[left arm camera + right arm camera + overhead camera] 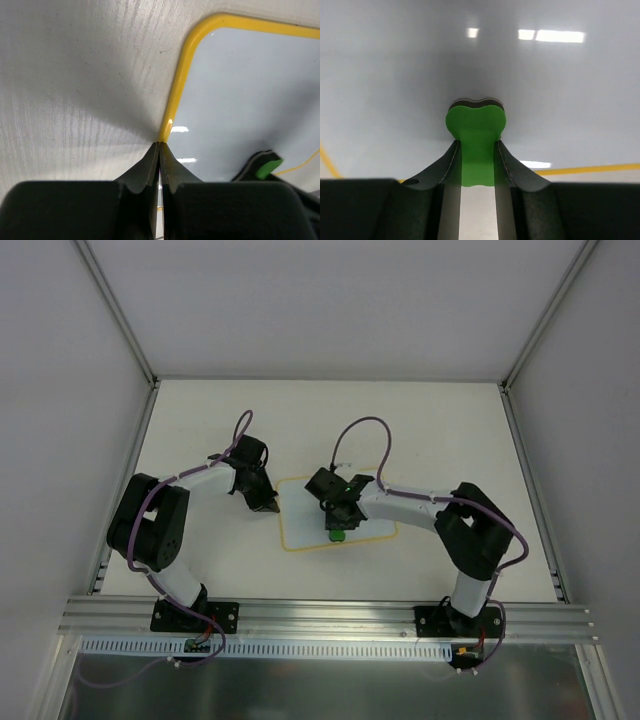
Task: Erase the whiteboard
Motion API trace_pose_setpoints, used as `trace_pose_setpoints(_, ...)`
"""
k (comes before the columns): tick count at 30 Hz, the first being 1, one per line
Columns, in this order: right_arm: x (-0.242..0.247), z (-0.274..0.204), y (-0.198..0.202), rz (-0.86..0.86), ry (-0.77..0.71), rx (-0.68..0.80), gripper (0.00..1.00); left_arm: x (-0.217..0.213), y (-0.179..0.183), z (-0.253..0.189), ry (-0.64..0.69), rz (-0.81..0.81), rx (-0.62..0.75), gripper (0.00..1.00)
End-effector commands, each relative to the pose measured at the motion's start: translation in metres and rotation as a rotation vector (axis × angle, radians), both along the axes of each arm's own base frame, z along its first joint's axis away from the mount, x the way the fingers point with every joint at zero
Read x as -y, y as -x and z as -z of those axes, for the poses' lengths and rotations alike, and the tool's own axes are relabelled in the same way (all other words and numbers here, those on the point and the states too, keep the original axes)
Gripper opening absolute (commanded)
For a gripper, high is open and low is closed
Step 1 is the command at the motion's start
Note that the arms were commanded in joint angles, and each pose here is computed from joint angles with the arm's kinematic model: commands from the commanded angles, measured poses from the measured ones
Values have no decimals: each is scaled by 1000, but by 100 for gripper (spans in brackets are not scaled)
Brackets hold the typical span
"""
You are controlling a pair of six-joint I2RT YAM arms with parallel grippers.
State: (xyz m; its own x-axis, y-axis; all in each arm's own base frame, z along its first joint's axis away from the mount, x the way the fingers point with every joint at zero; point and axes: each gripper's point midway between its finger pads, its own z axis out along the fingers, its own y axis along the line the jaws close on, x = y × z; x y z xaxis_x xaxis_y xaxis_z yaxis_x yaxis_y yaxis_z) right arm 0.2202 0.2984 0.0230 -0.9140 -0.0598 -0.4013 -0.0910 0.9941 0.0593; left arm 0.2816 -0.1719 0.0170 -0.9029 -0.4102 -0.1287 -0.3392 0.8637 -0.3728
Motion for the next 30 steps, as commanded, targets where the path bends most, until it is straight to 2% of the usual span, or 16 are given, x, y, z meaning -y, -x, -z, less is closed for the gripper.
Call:
trace_pose_setpoints(1, 129, 22, 14, 213, 325, -122, 0, -23, 11, 12, -79, -34, -45, 0)
trace_pose_setpoints(5, 148, 12, -3, 264, 271, -107, 0, -22, 9, 10, -74, -32, -42, 0)
trace_pose_setpoints(9, 141, -19, -32, 215, 208, -9, 0, -19, 3, 3, -62, -30, -20, 0)
trace_pose_setpoints(13, 159, -45, -56, 260, 174, 54, 0, -16, -8, -11, -48, -18, 29, 0)
trace_pose_setpoints(19, 233, -71, -95, 434, 162, 97, 0, -8, -22, -38, -12, 31, 114, 0)
trace_pose_setpoints(23, 295, -75, -123, 575, 163, 100, 1, -6, -29, -54, -3, 60, 169, 19)
trace_pose_setpoints(24, 305, -74, -129, 598, 159, 97, 1, -6, -30, -58, -4, 64, 184, 26)
trace_pose_setpoints(27, 328, -64, -150, 628, 120, 68, 3, -8, -34, -77, -9, 82, 245, 39)
trace_pose_setpoints(30, 348, -51, -163, 640, 136, 38, 6, -12, -36, -100, -21, 105, 316, 42)
